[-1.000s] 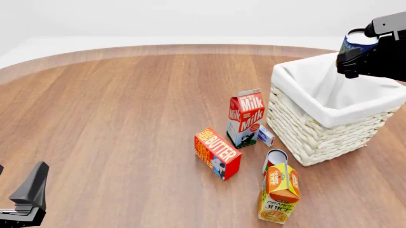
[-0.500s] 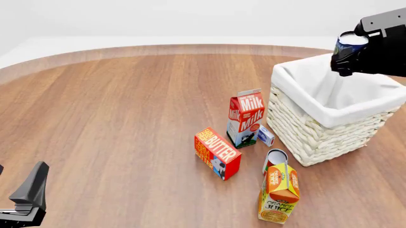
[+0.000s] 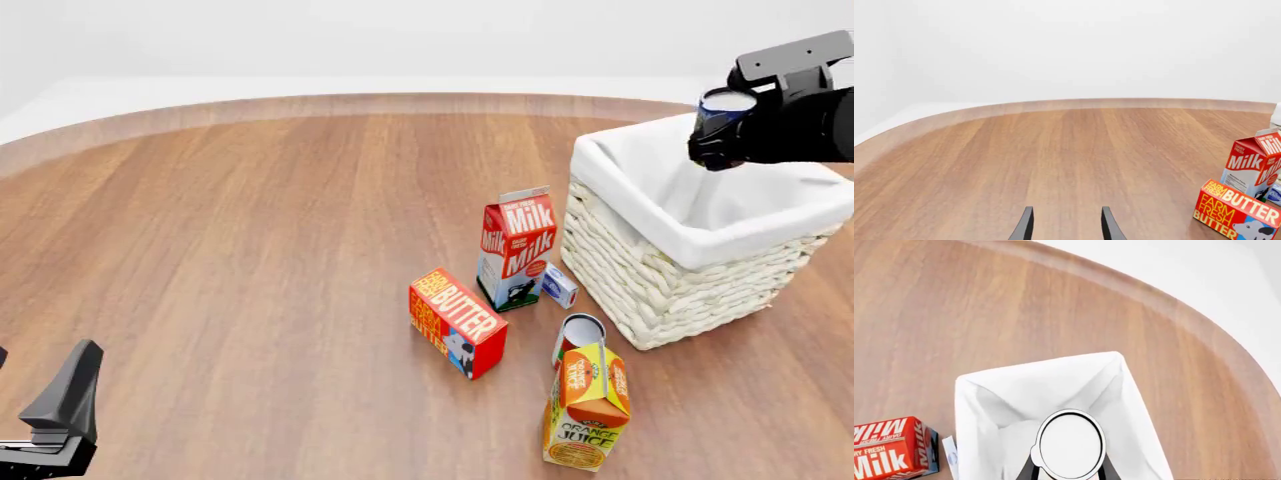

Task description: Pick up the alphabet soup, and put it in the basket.

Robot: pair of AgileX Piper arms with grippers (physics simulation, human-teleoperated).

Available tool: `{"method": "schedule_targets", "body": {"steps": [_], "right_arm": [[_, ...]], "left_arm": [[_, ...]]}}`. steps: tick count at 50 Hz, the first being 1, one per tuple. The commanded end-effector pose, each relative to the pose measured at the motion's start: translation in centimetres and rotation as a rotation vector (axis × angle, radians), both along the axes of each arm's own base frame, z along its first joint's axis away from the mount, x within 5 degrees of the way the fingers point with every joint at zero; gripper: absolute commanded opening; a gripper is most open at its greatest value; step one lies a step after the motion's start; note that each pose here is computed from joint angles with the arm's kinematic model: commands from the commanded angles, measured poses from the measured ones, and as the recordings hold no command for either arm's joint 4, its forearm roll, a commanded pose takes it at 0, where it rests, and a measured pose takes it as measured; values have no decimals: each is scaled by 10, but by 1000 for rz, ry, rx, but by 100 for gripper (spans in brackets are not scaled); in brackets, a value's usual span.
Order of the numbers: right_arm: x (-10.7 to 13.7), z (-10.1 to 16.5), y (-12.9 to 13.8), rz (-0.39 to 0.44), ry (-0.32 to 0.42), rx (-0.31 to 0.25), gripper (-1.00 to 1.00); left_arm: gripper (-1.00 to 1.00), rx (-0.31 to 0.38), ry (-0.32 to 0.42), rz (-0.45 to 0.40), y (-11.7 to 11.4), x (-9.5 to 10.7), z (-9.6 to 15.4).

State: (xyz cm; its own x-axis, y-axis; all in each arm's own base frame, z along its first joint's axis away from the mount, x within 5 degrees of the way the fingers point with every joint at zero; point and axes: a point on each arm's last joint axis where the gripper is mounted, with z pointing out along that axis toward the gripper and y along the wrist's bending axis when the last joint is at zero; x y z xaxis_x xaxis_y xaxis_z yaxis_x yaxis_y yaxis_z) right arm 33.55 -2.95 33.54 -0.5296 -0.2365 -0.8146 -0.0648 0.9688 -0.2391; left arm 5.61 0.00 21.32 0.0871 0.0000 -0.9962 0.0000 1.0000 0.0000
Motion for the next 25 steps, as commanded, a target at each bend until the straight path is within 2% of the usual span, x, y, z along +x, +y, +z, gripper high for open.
{"method": "schedule_targets", "body": {"steps": [1,25], "right_arm": [[11,-4,-5,-15,15,6,-100],[26,-19,-12,-23,59,1,-100]], "left_arm": [[100,0,0,0,0,0,0],[100,0,0,0,0,0,0]]}}
